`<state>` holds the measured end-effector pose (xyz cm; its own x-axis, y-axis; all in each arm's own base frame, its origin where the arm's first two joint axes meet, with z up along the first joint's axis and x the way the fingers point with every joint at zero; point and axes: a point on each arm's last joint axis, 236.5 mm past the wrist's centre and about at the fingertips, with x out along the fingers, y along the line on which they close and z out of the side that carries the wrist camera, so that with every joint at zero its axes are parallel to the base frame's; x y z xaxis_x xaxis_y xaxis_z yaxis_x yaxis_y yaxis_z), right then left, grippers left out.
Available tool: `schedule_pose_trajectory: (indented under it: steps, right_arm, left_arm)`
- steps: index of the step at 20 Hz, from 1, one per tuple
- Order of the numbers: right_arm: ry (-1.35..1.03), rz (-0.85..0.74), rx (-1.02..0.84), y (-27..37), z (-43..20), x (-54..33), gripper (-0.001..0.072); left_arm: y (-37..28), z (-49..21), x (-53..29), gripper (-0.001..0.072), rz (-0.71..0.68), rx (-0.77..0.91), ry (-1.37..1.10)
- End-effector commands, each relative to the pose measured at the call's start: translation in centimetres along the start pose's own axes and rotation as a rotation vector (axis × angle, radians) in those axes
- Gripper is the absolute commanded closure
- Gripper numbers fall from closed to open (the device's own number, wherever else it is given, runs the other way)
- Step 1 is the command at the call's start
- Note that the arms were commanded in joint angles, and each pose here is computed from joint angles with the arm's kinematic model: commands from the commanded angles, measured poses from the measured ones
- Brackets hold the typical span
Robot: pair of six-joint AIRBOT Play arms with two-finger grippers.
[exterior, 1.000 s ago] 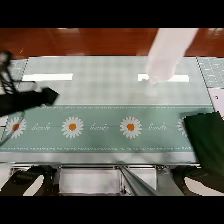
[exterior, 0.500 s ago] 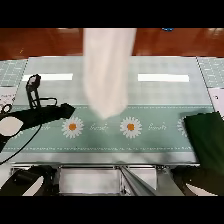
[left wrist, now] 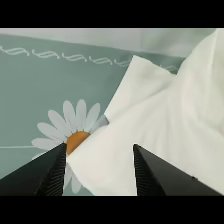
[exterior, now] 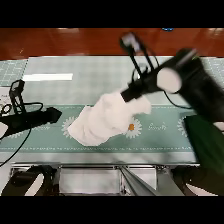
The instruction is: Fold the shirts.
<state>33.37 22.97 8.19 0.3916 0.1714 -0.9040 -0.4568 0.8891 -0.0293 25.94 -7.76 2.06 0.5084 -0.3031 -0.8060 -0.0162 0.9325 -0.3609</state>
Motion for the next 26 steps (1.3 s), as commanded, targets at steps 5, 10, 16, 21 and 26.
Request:
schedule_pose_trajectory:
  steps: [5,10,16,21,26]
  right_arm:
    - [0.327,-0.143,0.300,-10.4,-11.2,5.9,0.0296]
    - [0.129,-0.278,0.732,-23.1,-16.6,-0.7,0.0298]
    - [-0.058,0.262,0.997,-14.6,-18.8,4.5,0.0304]
    - [-0.031,0.284,0.986,-13.8,-19.4,4.7,0.0304]
    - [0.006,0.315,0.978,-12.7,-19.8,4.5,0.0304]
  left_arm:
    - [1.4,1.2,0.5,0.0201,0.023,-0.063,0.014]
    - [5.0,1.0,-2.7,0.0201,-0.009,-0.354,0.065]
    - [1.5,-8.9,4.2,0.0201,-0.265,-0.470,0.328]
    - [2.7,-9.3,7.6,0.0200,-0.246,-0.520,0.381]
    - [-0.7,-8.4,11.0,0.0200,-0.301,-0.494,0.374]
